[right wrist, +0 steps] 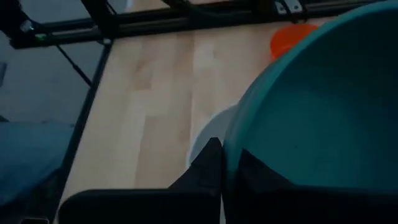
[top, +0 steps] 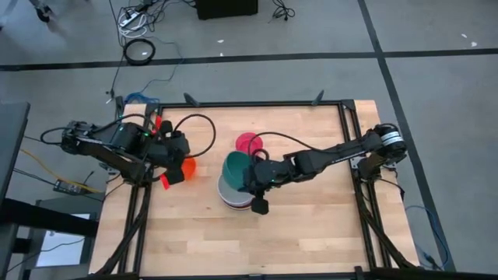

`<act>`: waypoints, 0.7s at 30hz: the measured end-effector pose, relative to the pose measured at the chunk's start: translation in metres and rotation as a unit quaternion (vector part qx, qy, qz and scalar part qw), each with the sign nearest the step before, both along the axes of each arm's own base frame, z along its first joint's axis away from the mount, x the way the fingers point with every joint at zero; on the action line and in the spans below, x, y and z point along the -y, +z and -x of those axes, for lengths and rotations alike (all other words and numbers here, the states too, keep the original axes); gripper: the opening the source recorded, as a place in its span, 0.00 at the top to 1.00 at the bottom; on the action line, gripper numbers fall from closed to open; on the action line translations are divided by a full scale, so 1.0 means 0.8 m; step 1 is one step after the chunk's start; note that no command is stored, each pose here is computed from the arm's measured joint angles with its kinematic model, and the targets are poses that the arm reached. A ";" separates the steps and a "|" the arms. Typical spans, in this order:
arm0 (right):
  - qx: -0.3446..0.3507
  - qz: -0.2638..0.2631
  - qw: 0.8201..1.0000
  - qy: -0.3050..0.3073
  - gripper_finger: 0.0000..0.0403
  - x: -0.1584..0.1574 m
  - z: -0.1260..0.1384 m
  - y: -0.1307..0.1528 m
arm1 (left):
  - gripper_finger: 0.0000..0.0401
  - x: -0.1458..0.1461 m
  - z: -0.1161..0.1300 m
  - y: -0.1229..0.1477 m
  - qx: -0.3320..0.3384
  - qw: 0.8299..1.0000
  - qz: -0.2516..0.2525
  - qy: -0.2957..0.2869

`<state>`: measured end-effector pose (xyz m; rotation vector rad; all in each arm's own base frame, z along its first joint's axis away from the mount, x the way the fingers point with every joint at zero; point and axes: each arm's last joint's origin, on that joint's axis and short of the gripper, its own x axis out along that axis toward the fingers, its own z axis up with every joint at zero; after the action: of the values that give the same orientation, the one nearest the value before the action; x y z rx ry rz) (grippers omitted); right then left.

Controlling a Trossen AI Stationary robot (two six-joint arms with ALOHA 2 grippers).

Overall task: Nest bowls inside each other
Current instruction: Stack the dark green bowl on top of the gray bowl

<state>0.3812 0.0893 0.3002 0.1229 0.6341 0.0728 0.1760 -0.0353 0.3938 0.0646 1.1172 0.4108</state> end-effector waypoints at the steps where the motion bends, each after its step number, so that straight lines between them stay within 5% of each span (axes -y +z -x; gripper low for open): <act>1: -0.007 -0.001 1.000 0.003 0.97 0.000 0.001 -0.001 | 0.70 0.000 0.000 -0.002 0.001 1.000 0.000 0.000; 12: -0.041 -0.059 0.997 -0.008 0.67 0.000 0.007 -0.003 | 0.70 0.002 0.012 -0.092 -0.086 0.996 0.024 0.017; 21: 0.030 -0.002 0.999 -0.045 0.65 -0.005 0.029 0.036 | 0.70 0.017 0.005 -0.172 -0.067 0.996 0.052 -0.009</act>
<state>0.3583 0.0931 0.3291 0.1518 0.5682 -0.0102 0.1722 -0.0488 0.2564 0.0110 1.2682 0.3350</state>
